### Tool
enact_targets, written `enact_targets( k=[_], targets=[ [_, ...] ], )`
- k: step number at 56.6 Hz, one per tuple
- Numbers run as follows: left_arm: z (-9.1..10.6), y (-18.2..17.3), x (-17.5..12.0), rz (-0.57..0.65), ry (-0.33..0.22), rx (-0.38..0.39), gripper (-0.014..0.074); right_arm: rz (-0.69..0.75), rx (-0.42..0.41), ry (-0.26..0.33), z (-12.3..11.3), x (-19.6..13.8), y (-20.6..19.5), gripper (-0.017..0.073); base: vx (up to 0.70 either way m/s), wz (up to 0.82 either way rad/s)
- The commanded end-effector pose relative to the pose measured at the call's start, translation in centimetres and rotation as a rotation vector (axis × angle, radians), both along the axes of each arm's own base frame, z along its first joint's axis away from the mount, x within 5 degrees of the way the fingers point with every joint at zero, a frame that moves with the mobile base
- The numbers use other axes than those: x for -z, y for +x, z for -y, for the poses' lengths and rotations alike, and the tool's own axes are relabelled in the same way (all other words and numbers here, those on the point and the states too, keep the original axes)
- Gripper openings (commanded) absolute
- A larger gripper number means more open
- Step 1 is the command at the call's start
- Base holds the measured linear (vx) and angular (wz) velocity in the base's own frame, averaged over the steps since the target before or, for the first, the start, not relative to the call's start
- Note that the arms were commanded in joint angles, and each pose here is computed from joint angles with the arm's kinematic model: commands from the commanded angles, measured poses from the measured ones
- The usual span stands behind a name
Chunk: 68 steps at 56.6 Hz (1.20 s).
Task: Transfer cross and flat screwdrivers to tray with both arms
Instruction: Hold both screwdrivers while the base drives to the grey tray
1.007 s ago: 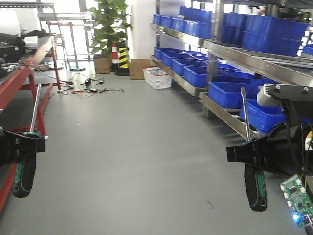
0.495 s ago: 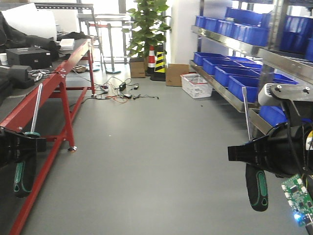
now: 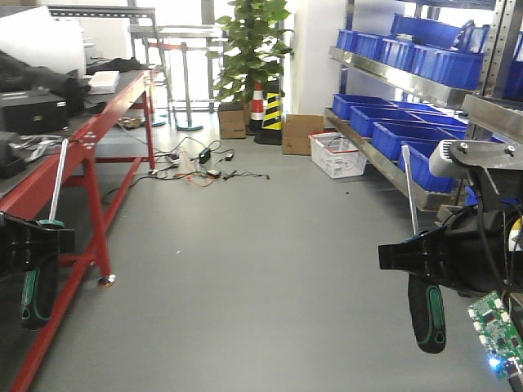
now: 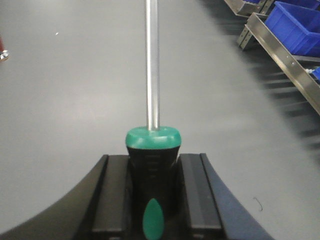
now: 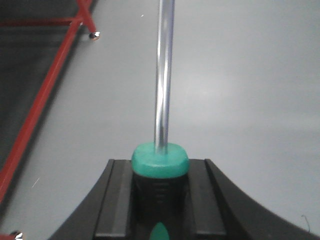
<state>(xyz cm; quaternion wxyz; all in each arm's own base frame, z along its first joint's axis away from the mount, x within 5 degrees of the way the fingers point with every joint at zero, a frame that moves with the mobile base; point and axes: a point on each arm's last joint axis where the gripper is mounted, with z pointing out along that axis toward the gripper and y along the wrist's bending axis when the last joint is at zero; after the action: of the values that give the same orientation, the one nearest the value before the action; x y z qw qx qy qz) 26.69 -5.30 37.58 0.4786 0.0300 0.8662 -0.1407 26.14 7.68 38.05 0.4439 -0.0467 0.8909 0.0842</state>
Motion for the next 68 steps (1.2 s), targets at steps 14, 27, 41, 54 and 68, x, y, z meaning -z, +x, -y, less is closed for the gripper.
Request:
enact_targets(
  k=[14,27,41,54,68],
  targets=[
    [0.01,-0.38,-2.57,0.134,-0.045,-0.019,-0.0001,0.142,-0.004,0.026,0.28,-2.57,-0.34,-0.0008,0.53,-0.40],
    [0.01,-0.38,-2.57,0.134,-0.045,-0.019,-0.0001,0.140,-0.003,0.025,0.28,-2.55,-0.35,-0.0008,0.51,-0.62],
    [0.01,-0.38,-2.57,0.134,-0.045,-0.019,-0.0001,0.142,-0.003,0.025,0.28,-2.57,-0.34,-0.0008,0.51,-0.70],
    [0.01,-0.38,-2.57,0.134,-0.045,-0.019,-0.0001,0.141,-0.003,0.026,0.27,-2.57,-0.35,-0.0008,0.52,-0.65],
    [0.01,-0.38,-2.57,0.134,-0.045,-0.019,-0.0001,0.141,-0.003,0.026,0.27,-2.57,-0.35,-0.0008,0.51,-0.65]
  ],
)
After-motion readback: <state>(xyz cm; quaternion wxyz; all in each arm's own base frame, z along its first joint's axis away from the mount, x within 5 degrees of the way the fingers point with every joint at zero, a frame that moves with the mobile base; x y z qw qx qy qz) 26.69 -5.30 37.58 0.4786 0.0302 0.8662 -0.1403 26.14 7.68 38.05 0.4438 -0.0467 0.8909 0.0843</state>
